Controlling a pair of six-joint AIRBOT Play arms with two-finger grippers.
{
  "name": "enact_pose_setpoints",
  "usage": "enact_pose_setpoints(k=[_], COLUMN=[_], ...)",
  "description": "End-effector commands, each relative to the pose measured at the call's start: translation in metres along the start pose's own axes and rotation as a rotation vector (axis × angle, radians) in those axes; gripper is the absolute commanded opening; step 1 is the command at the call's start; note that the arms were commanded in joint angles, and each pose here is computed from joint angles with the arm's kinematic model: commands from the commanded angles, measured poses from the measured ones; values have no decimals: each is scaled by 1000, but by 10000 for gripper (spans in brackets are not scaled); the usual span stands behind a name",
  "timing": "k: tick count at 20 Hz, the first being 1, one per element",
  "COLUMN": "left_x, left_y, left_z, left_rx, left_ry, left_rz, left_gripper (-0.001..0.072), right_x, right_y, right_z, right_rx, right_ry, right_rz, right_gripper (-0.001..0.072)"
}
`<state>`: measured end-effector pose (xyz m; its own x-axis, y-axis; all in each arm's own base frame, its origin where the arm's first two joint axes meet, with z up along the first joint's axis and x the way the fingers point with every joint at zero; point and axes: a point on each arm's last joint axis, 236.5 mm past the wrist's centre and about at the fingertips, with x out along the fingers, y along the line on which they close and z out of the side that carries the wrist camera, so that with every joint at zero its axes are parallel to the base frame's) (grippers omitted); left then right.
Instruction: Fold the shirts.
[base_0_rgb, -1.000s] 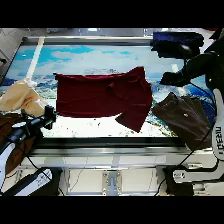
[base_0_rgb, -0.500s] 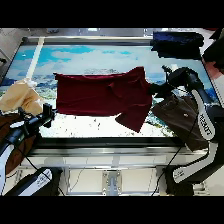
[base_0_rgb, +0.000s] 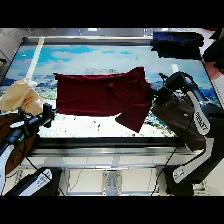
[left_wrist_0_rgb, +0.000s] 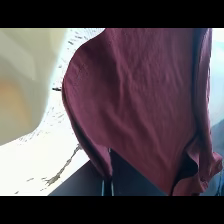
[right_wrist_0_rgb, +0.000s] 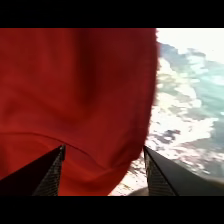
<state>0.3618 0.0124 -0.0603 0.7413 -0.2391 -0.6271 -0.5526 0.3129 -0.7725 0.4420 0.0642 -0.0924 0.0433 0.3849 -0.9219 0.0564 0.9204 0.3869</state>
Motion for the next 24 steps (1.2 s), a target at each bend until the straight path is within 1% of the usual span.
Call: enact_pose_setpoints(k=[1, 2, 3, 4, 5, 7, 10, 11, 13, 15, 17, 18, 20, 22, 24], left_x=[0, 0, 0, -3, -7, -28, -91, -122, -189, -263, -330, -355, -391, -408, -402], left_y=[-1, -1, -2, -8, -20, -64, -136, -159, -196, -230, -265, -281, -317, -343, -353], left_z=[0, 0, 0, 2, 7, 17, 38, 43, 48, 50, 43, 37, 20, 13, 14], left_rx=[2, 2, 3, 15, 68, 266, 491, 586, 771, 892, 1005, 1061, 1151, 1207, 1234], left_ry=[0, 1, 2, -7, -24, -61, -162, -207, -318, -482, -655, -725, -795, -812, -752], left_rz=[-1, -2, -5, -18, -41, -137, -266, -294, -300, -286, -270, -259, -293, -330, -345], left_gripper=[13, 13, 13, 13, 12, 11, 11, 11, 11, 11, 11, 11, 10, 10, 9], right_x=[17, 16, 12, 3, -11, -49, -129, -162, -228, -295, -365, -403, -469, -511, -515], right_y=[12, 18, 24, 29, 36, 49, 84, 98, 125, 151, 179, 193, 216, 223, 210], right_z=[-9, -14, -22, -29, -34, -32, -31, -38, -65, -94, -122, -135, -160, -179, -175], right_rx=[-22, -31, -55, -77, -123, -189, -283, -323, -406, -483, -547, -580, -631, -662, -640], right_ry=[50, 69, 102, 132, 141, 90, -77, -141, -264, -446, -692, -836, -1072, -1198, -1193], right_rz=[17, 33, 53, 65, 71, 63, 54, 52, 38, 17, 6, 2, -7, -52, -124], right_gripper=[552, 451, 112, 47, 23, 23, 22, 23, 23, 23, 22, 22, 20, 18, 18])
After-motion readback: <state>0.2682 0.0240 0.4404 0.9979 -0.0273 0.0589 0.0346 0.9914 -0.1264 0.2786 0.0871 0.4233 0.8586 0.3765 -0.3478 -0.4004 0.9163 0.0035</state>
